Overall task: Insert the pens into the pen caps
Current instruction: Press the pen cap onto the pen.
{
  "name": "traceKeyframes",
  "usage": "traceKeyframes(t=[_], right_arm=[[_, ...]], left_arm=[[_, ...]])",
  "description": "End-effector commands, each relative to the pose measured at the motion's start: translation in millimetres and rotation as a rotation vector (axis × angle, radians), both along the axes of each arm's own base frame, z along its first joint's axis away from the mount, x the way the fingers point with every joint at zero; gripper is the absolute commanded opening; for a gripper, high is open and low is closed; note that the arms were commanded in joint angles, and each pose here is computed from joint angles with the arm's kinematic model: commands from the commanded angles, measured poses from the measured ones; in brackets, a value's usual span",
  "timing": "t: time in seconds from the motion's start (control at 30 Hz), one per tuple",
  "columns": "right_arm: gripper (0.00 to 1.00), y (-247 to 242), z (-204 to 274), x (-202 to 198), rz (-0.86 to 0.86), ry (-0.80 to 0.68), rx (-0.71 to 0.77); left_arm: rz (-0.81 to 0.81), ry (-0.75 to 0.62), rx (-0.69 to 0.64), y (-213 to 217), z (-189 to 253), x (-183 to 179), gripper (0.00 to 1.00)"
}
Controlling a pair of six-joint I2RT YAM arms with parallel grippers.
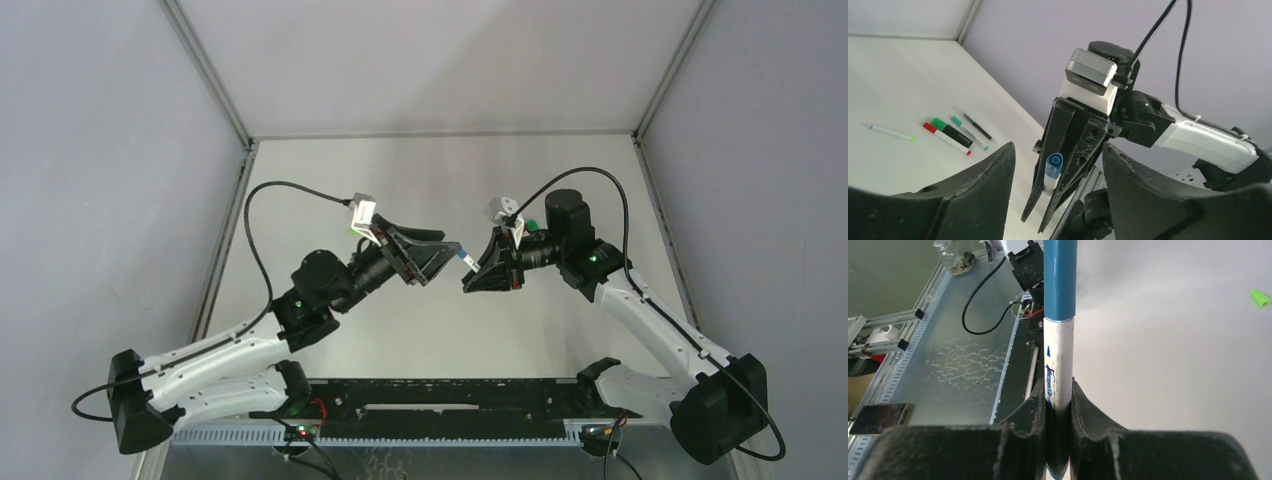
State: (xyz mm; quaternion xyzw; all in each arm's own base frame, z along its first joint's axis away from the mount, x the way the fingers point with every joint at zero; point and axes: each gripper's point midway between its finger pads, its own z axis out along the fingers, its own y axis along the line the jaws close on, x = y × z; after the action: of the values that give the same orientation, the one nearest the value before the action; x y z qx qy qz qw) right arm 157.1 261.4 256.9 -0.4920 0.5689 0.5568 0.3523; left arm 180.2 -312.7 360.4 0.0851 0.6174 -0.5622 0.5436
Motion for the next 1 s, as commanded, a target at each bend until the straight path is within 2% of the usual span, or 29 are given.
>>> traceKeyframes(t=[0.0,0.2,0.37,0.5,0.7,0.83,0.9,0.97], right_arm=[[0.0,2.2,10.4,1.6,0.008,-0.051,0.017],[0.0,2.3,10.4,1.8,0.005,-0.049,0.015],[0.0,2.4,10.9,2.1,0.002,-0.046,0.016],[0.0,2.7,13.3,3.1,-0.007,-0.045,0.018],[0.0,0.7,14.3,27.3,-0.164,-0.068,-0.034],[0.0,-6.2,12.8,49.6,-0.302,-0.108,-0.091],[0.0,-6.2,15.2,47.6,-0.296,-0.108,-0.086],[0.0,-5.6,19.4,40.8,-0.253,-0.095,-0.061]], left_arm=[[-0.038,0.0,-0.001,-10.1,16.2,-0.8,0.64],[-0.044,0.012,0.019,-20.8,15.5,4.7,0.5],[-0.061,0.018,0.034,-26.1,13.6,4.5,0.2],[-0.065,0.048,0.049,-27.8,5.1,4.8,0.01],[-0.114,0.146,0.137,-42.2,-41.4,-13.8,0.0],[-0.047,0.228,0.353,-48.5,-104.5,-29.9,0.0],[0.011,0.273,0.447,-45.1,-136.3,-33.1,0.0],[-0.001,0.303,0.504,-45.2,-159.5,-46.3,0.0]])
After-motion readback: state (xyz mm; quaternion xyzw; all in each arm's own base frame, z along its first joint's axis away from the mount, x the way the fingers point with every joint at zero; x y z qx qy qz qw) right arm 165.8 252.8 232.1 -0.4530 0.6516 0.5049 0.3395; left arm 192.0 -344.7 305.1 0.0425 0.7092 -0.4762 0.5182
